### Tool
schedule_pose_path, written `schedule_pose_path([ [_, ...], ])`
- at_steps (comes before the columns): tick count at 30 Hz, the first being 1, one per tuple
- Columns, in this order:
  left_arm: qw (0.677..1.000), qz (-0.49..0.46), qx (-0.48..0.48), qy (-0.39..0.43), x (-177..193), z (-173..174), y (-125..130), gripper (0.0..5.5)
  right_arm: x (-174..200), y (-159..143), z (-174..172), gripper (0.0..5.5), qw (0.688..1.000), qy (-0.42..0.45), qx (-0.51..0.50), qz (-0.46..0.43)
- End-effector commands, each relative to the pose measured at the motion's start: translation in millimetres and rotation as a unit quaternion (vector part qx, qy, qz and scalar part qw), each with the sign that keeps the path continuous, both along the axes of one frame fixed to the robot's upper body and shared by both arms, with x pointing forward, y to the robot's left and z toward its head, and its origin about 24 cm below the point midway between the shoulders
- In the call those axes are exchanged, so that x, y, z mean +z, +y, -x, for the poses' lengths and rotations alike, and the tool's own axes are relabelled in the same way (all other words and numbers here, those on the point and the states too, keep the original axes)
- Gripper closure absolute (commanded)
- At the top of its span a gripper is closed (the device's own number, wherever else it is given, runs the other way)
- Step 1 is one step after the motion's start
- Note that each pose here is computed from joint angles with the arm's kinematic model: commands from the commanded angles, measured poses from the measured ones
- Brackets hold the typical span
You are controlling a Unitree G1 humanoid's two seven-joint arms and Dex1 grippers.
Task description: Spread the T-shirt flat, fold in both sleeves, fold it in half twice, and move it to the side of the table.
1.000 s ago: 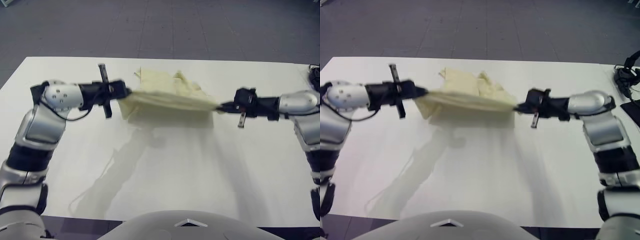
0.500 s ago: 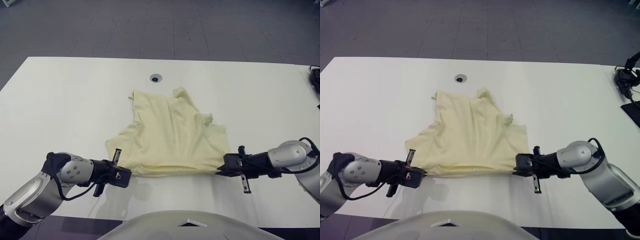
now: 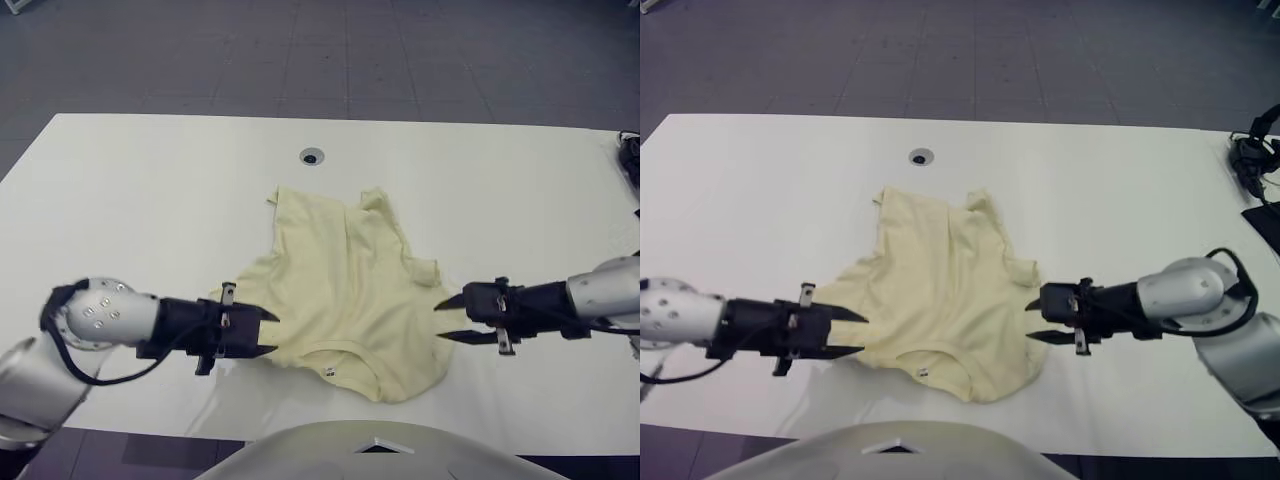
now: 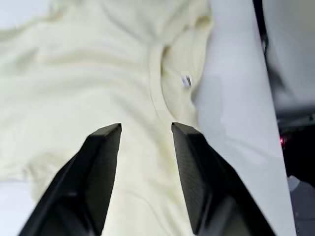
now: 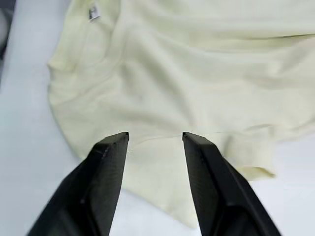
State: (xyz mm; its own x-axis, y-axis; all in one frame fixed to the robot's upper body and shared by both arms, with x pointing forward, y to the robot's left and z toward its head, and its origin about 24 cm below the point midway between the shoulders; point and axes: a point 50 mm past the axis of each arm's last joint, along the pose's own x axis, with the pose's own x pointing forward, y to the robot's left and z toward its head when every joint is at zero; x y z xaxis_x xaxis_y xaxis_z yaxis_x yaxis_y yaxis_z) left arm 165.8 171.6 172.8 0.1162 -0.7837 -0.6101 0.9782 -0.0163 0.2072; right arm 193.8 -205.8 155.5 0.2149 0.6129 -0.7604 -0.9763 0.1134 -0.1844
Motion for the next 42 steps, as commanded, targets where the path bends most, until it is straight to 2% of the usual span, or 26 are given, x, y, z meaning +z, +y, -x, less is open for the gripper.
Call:
schedule_pose_path([
  [1,0.988,0.026,0.116,-0.096,28.7,-50.0,12.4,2.87,2.0,5.5,-49.4,2.75,0.989,-0.128,-0.070,-0.015],
  [5,0.977,0.001,0.180,-0.116,11.6,-81.2,18.0,2.23,-18.7,17.7,-71.1,2.14,0.986,-0.153,-0.073,-0.011],
  [9,0.967,-0.047,0.215,-0.131,-28.3,-107.6,10.3,1.54,-43.5,20.4,-82.9,1.47,0.984,-0.161,-0.070,0.013],
  [14,0.975,-0.094,0.177,-0.097,-67.9,-95.9,2.1,0.70,-57.6,14.7,-78.8,0.67,0.987,-0.148,-0.030,0.055],
  [18,0.974,-0.154,0.146,-0.073,-84.4,-72.8,12.8,0.12,-62.9,1.9,-62.2,0.11,0.990,-0.113,-0.004,0.087],
  [25,0.967,-0.226,0.114,-0.031,-81.9,-44.8,40.1,0.12,-62.1,-22.9,-31.0,0.11,0.990,-0.047,0.015,0.133],
  [29,0.975,-0.191,0.115,-0.025,-72.2,-41.9,31.0,0.12,-56.1,-24.3,-31.0,0.11,0.991,-0.047,0.004,0.126],
  [31,0.983,-0.133,0.124,-0.018,-60.0,-44.4,19.1,0.12,-47.4,-19.0,-37.8,0.11,0.993,-0.060,-0.011,0.097],
  [34,0.988,-0.035,0.148,-0.023,-31.6,-55.2,3.7,0.12,-20.5,-5.4,-55.1,0.11,0.995,-0.090,-0.050,0.017],
  [37,0.982,0.023,0.185,-0.041,-7.1,-73.9,2.0,0.12,4.5,3.4,-71.7,0.11,0.989,-0.115,-0.084,-0.043],
  [42,0.958,0.010,0.269,-0.093,-7.4,-126.2,11.1,0.12,4.4,12.5,-109.2,0.11,0.976,-0.154,-0.144,-0.062],
])
